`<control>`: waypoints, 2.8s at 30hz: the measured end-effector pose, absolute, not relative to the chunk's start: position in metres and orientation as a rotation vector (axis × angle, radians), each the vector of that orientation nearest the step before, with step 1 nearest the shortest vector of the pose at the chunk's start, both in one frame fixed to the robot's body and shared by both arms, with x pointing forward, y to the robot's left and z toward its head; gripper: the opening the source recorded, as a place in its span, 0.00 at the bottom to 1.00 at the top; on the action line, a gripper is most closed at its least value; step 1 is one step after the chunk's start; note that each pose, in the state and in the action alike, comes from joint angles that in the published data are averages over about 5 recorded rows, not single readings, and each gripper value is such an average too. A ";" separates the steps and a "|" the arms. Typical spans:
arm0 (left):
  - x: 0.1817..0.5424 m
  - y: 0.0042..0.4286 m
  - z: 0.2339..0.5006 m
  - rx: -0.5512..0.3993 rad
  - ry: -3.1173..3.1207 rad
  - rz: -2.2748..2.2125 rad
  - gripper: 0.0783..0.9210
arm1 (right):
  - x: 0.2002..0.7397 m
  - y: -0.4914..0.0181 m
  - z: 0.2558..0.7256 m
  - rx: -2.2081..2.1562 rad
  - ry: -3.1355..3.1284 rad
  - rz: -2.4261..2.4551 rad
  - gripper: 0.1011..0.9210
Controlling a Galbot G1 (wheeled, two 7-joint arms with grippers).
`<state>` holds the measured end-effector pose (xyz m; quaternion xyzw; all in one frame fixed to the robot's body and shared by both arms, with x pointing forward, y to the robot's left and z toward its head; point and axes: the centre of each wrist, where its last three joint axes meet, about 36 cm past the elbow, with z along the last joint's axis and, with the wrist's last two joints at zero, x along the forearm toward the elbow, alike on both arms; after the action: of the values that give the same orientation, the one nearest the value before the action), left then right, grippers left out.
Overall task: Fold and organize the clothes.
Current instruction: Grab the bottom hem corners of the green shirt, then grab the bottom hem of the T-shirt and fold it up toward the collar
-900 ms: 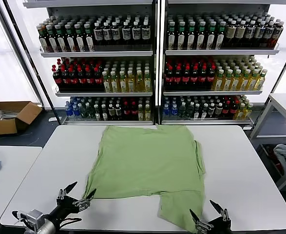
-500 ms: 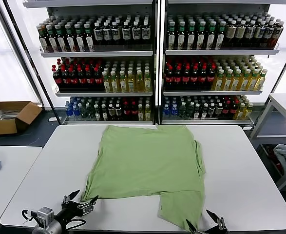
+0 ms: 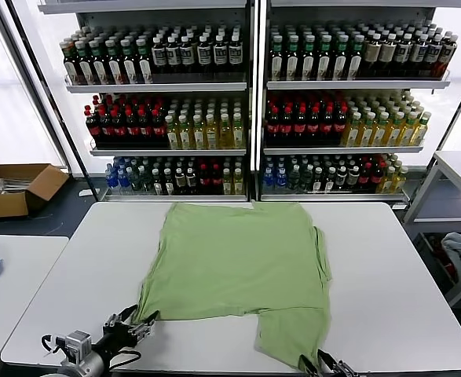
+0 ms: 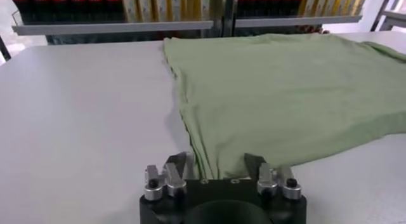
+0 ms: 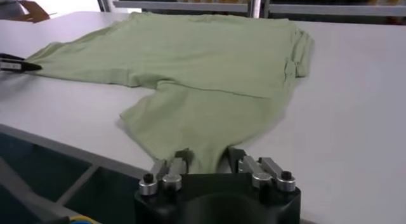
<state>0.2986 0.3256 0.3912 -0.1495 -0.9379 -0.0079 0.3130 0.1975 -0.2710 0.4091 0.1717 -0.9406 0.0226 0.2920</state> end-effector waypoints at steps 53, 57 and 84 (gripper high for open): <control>0.259 0.312 0.469 -0.427 -2.535 -0.134 0.01 | 0.218 -0.301 0.413 0.680 -2.908 -0.286 0.01; 0.276 0.320 0.469 -0.447 -2.542 -0.135 0.01 | 0.241 -0.299 0.410 0.628 -2.954 -0.332 0.01; 0.396 0.338 0.418 -0.390 -2.591 -0.035 0.13 | 0.416 -0.300 0.381 0.562 -2.974 -0.212 0.11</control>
<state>0.3962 0.3385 0.4176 -0.1439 -0.9554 -0.0128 0.2576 0.4155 -0.2998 0.3810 0.1849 -0.9788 -0.0699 0.0536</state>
